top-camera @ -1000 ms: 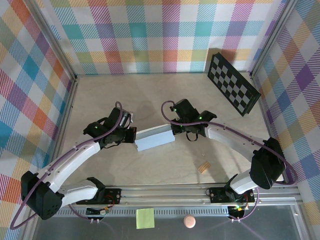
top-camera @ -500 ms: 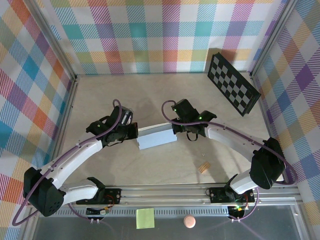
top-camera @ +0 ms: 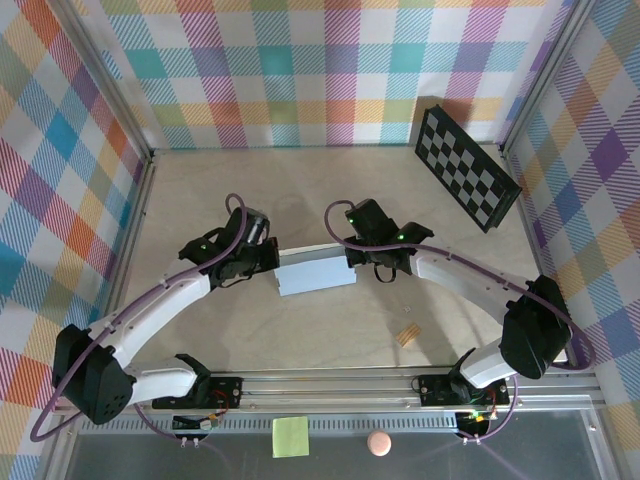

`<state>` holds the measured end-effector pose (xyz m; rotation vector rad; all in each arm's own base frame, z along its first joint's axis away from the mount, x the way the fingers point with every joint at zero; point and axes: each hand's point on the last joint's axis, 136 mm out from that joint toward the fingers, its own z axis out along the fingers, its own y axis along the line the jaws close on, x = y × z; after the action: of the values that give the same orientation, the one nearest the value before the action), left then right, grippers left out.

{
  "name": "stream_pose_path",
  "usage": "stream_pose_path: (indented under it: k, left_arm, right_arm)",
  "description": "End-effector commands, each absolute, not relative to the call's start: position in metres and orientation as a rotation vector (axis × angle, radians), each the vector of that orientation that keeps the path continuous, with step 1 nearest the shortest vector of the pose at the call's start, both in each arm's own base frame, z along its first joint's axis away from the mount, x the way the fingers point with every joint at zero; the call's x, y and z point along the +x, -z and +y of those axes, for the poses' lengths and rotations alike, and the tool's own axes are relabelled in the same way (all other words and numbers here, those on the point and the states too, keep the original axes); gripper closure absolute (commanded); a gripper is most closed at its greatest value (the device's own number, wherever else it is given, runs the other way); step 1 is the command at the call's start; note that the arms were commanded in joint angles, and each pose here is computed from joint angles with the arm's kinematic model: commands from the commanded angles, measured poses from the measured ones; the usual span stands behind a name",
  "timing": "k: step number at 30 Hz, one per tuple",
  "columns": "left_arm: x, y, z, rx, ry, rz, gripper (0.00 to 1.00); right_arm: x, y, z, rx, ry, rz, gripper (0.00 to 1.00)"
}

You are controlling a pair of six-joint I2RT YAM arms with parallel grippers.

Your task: Fold the paper box

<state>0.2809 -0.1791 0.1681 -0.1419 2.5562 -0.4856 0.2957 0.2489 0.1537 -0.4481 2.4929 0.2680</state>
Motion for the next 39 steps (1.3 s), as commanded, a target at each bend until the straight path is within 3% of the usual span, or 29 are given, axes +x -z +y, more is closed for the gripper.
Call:
stream_pose_path:
  k: [1,9,19,29,33,39]
  left_arm:
    - [0.291,-0.188,-0.213,-0.092,0.666,2.524,0.94]
    - [0.296,-0.194,-0.214,-0.114,0.674,2.499,1.0]
    - [0.279,-0.168,-0.193,0.058,0.449,2.639,0.9]
    - [0.254,-0.149,-0.182,0.139,0.434,2.686,0.9]
    - [0.256,-0.164,-0.18,0.212,0.425,2.628,0.85]
    - [0.265,-0.212,-0.184,0.397,0.425,2.421,0.66]
  right_arm:
    - [0.267,-0.138,0.265,-0.531,-0.381,2.573,0.95]
    - [0.266,-0.14,0.26,-0.501,-0.375,2.566,0.95]
    - [0.263,-0.139,0.253,-0.484,-0.352,2.553,0.96]
    - [0.253,-0.128,0.249,-0.483,-0.353,2.57,0.99]
    - [0.251,-0.125,0.249,-0.493,-0.343,2.576,0.99]
    - [0.251,-0.129,0.249,-0.499,-0.338,2.565,0.99]
